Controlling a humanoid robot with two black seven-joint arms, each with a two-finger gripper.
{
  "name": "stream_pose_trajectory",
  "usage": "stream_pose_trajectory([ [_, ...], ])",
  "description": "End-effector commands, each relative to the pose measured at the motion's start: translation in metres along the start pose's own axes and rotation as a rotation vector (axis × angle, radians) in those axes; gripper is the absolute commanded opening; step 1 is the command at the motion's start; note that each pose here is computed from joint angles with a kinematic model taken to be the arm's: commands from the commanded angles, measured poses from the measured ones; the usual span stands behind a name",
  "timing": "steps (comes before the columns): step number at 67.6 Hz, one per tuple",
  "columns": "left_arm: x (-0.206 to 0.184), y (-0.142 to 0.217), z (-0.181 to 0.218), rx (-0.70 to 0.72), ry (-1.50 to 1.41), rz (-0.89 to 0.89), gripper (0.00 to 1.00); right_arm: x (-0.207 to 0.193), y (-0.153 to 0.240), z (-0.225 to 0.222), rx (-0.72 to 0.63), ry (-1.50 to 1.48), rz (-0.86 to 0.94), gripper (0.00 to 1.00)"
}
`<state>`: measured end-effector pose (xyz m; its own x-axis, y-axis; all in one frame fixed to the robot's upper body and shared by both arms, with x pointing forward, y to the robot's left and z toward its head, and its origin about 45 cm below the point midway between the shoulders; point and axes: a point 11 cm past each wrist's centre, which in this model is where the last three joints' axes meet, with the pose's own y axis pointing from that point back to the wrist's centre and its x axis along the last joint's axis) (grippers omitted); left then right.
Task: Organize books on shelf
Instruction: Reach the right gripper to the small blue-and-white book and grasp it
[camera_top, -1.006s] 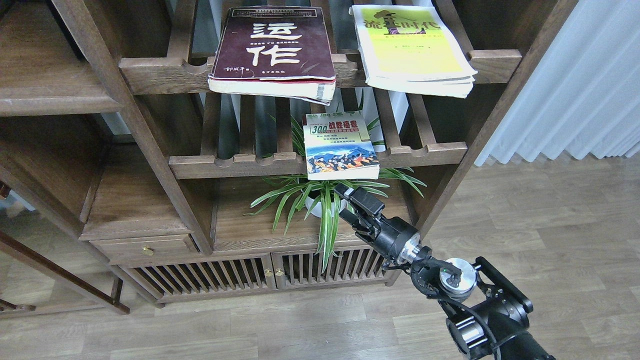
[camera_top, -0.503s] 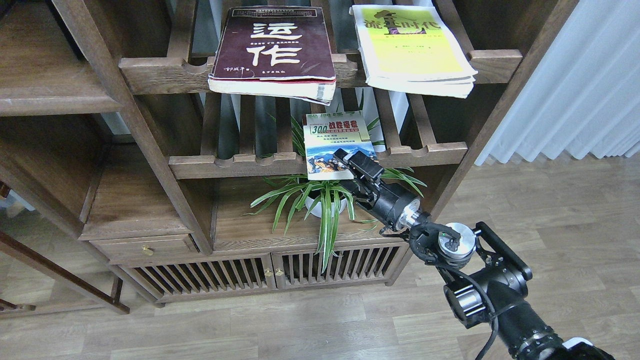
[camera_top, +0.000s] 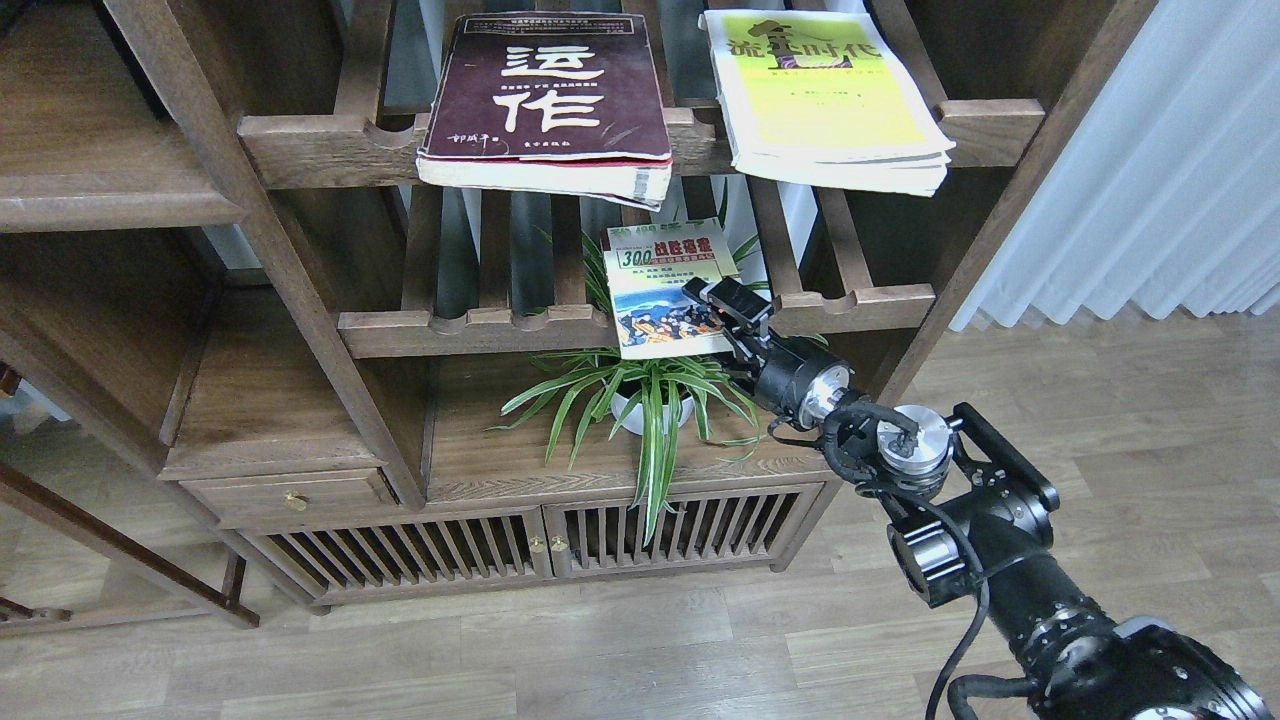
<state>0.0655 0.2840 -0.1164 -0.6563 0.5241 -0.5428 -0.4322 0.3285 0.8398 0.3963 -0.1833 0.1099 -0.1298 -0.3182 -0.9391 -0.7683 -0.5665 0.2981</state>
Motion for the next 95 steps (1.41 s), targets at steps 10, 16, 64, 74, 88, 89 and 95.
stream_pose_trajectory([
  [10,-0.001,0.0,0.001,-0.002,-0.001,-0.001,1.0,-0.001,-0.001,0.003,-0.018,0.008,-0.001,0.62],
  [16,-0.001,0.0,0.001,-0.002,-0.001,-0.001,1.0,-0.004,-0.002,0.005,-0.027,0.014,-0.011,0.52],
  [64,-0.002,-0.001,0.003,-0.01,-0.001,-0.005,1.0,-0.011,0.002,0.01,-0.072,0.034,-0.095,0.04],
  [74,-0.002,0.0,0.003,-0.012,0.001,-0.004,1.0,-0.021,0.002,0.012,-0.078,0.042,-0.132,0.04],
  [88,-0.01,-0.004,0.002,0.005,-0.002,-0.025,1.0,-0.025,0.022,0.029,-0.116,0.059,-0.235,0.04],
  [89,-0.01,-0.004,0.002,0.007,-0.002,-0.026,1.0,-0.025,0.024,0.029,-0.112,0.058,-0.245,0.04],
  [95,-0.012,-0.004,0.002,0.011,-0.005,-0.03,1.0,-0.019,0.043,0.028,-0.093,0.045,-0.293,0.04],
])
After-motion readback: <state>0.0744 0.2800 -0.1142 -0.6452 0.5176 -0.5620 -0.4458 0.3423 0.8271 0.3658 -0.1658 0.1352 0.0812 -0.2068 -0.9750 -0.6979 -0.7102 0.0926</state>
